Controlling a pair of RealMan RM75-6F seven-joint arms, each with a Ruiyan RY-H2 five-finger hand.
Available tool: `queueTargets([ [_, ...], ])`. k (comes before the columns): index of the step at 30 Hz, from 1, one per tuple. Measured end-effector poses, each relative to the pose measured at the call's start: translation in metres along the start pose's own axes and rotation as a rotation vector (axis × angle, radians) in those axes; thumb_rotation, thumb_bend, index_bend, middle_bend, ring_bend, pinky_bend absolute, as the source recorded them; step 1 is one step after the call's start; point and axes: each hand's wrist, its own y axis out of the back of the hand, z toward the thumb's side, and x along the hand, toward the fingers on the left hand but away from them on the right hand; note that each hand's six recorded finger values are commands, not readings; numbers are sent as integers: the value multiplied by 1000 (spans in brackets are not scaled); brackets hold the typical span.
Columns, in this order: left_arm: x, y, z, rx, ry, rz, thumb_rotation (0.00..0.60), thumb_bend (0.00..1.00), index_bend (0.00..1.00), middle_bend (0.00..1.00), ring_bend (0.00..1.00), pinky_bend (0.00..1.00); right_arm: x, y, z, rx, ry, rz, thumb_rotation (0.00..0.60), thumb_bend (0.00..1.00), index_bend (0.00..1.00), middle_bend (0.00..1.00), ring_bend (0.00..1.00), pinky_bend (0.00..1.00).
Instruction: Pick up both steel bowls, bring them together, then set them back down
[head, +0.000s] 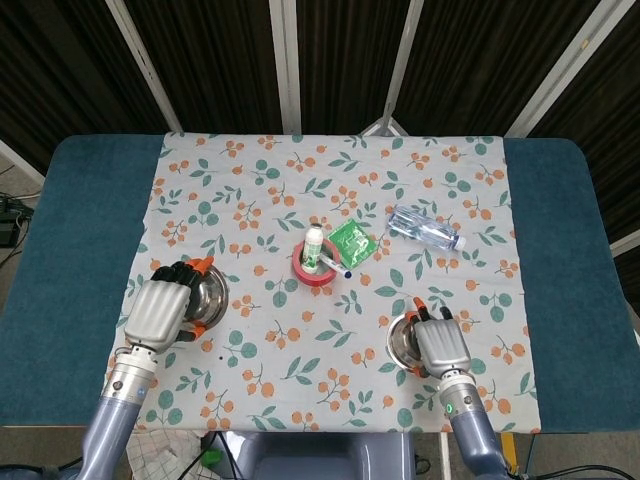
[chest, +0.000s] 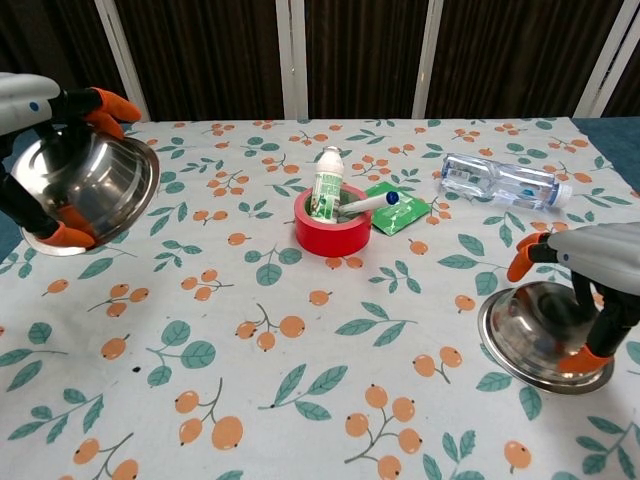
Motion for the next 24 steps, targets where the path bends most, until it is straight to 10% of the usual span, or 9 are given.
queueTargets([
  [24,-9,9,-18,-20,16,21,600,0,149,213,197,371,-2,2,-9,25,-45,-26,600,153,228,71,68,54],
])
